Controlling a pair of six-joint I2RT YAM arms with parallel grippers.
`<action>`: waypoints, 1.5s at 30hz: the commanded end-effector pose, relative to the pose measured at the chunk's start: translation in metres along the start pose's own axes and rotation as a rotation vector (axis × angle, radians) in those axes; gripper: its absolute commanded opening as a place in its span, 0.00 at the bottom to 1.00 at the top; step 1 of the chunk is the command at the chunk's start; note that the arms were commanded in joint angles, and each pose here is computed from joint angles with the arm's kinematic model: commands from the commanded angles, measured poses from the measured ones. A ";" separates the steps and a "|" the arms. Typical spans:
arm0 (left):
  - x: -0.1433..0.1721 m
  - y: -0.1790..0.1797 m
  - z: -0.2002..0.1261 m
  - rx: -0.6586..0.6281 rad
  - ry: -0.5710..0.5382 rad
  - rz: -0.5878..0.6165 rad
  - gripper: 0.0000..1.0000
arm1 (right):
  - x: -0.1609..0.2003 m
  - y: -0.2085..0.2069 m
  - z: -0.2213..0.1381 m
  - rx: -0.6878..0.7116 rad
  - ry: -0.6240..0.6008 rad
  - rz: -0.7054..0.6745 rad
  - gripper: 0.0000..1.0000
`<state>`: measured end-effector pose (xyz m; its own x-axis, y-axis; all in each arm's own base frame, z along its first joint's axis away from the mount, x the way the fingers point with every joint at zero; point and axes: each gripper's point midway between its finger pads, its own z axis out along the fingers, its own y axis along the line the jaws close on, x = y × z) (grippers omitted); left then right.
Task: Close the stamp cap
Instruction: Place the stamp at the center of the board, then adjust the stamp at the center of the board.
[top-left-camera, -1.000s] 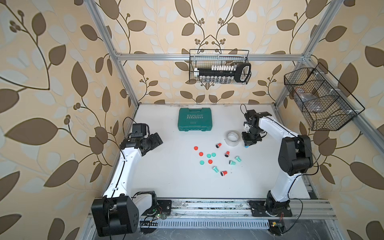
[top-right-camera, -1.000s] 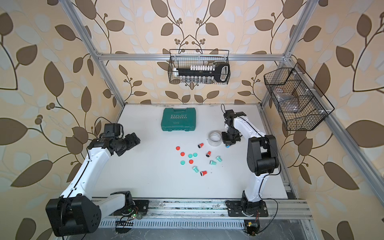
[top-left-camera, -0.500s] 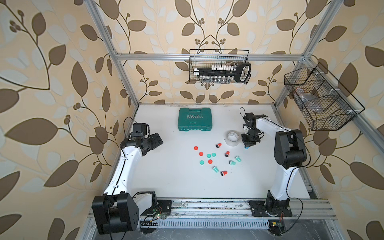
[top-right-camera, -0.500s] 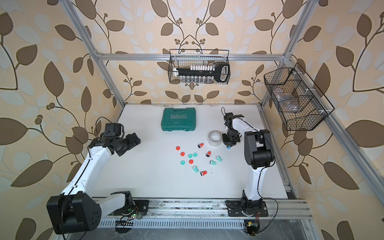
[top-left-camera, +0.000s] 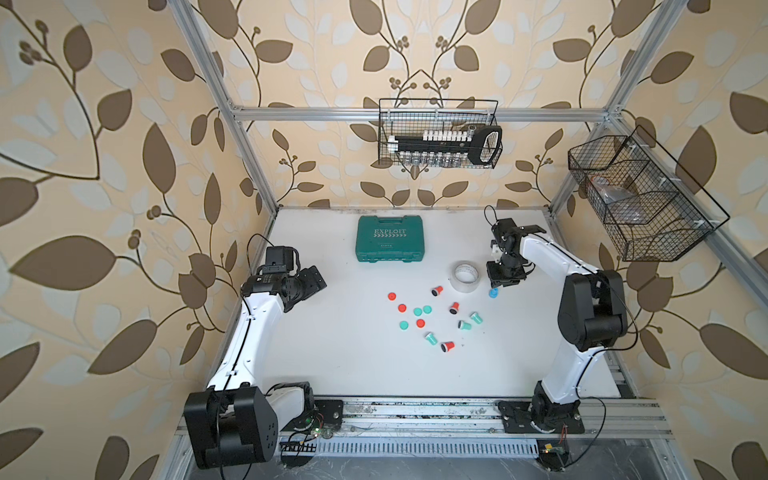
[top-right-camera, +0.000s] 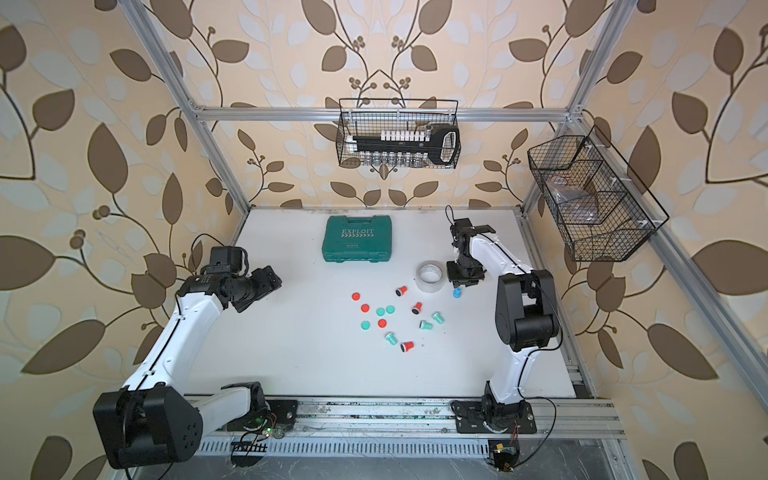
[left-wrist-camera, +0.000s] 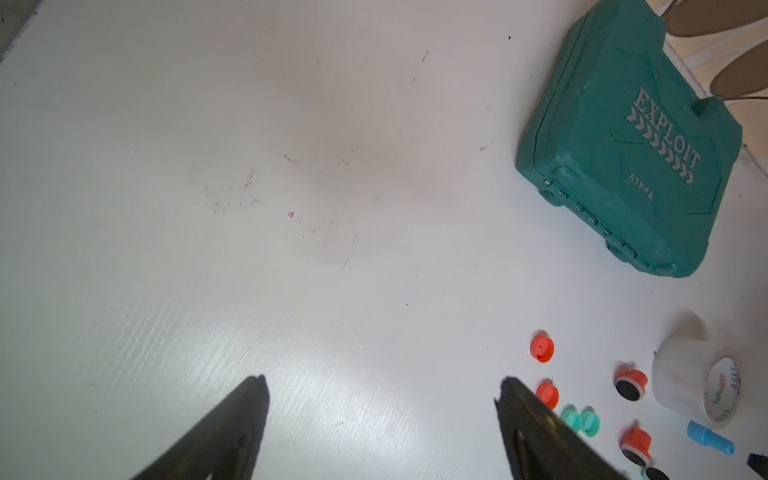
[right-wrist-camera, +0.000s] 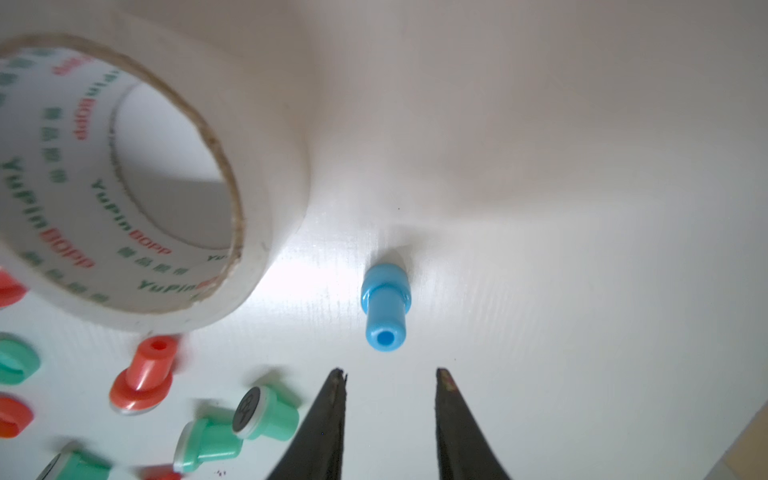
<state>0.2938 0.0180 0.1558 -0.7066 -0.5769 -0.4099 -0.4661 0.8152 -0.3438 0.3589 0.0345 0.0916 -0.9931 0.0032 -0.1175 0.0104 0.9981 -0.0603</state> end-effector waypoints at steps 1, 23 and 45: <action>-0.006 -0.002 -0.004 0.004 -0.024 0.014 0.89 | 0.011 0.007 -0.023 -0.006 -0.032 -0.009 0.33; -0.003 -0.006 0.000 0.029 0.000 0.013 0.89 | 0.088 0.083 0.039 -0.171 0.082 -0.206 0.29; -0.002 -0.006 0.001 0.027 0.006 0.013 0.89 | 0.106 0.086 0.055 -0.086 0.218 -0.243 0.28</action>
<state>0.2945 0.0163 0.1526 -0.7141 -0.5772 -0.3961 -0.4655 0.8141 -0.3471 0.2644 0.1161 0.0205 -0.9704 -0.2313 0.0699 -0.2294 0.9727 0.0349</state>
